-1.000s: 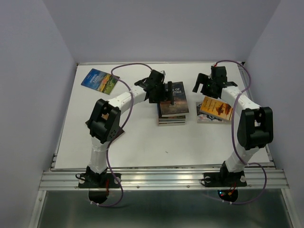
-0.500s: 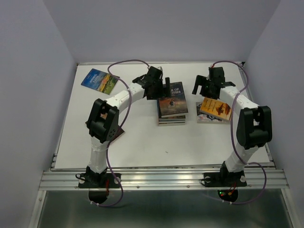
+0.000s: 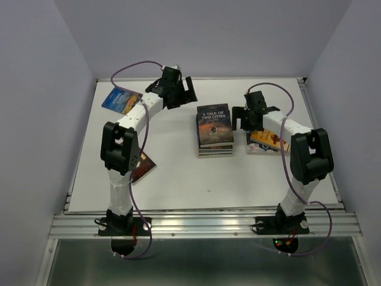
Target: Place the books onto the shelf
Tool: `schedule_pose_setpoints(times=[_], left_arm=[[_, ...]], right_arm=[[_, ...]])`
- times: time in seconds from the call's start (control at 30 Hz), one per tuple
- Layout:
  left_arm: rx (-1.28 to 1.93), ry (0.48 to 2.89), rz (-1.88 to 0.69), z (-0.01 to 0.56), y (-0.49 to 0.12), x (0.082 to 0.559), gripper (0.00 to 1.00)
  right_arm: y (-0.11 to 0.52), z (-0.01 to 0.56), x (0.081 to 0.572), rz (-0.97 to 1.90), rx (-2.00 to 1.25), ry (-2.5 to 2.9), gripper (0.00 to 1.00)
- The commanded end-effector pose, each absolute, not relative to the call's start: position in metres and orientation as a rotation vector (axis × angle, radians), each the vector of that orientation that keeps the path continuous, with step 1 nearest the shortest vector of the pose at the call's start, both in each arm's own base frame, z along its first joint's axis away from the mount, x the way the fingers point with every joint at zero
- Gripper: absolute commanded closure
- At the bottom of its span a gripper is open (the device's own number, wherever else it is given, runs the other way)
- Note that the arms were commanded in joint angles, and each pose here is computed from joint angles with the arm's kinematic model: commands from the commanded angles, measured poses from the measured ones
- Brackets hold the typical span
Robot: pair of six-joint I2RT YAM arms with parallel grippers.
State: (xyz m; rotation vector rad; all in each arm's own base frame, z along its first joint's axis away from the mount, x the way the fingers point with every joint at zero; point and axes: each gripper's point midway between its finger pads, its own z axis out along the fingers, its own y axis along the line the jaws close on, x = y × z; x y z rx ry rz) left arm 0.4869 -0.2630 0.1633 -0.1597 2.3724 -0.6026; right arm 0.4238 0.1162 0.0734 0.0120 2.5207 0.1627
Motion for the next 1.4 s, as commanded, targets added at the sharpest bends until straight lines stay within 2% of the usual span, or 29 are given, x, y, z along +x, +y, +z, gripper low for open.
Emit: schedule_pose_setpoints(times=[0.0,0.83,0.97,1.37], left_arm=[[-0.202,2.292,-0.606,0.199,-0.237,0.489,0.01],[-0.514,2.270,-0.487,0.174,-0.114,0.486,0.01],[-0.581,2.261,-0.465,0.167,-0.092,0.480,0.01],[-0.915,2.195,-0.289,0.138,0.002,0.467,0.01]], right_arm=[[0.121,0.078,0.412,0.192,0.016,2.521,0.00],[0.130,0.096,0.395,0.212,0.058,2.473,0.00],[0.101,0.118,0.403,0.043,0.191,2.381,0.00],[0.074,0.209,0.437,-0.089,0.332,2.112,0.00]])
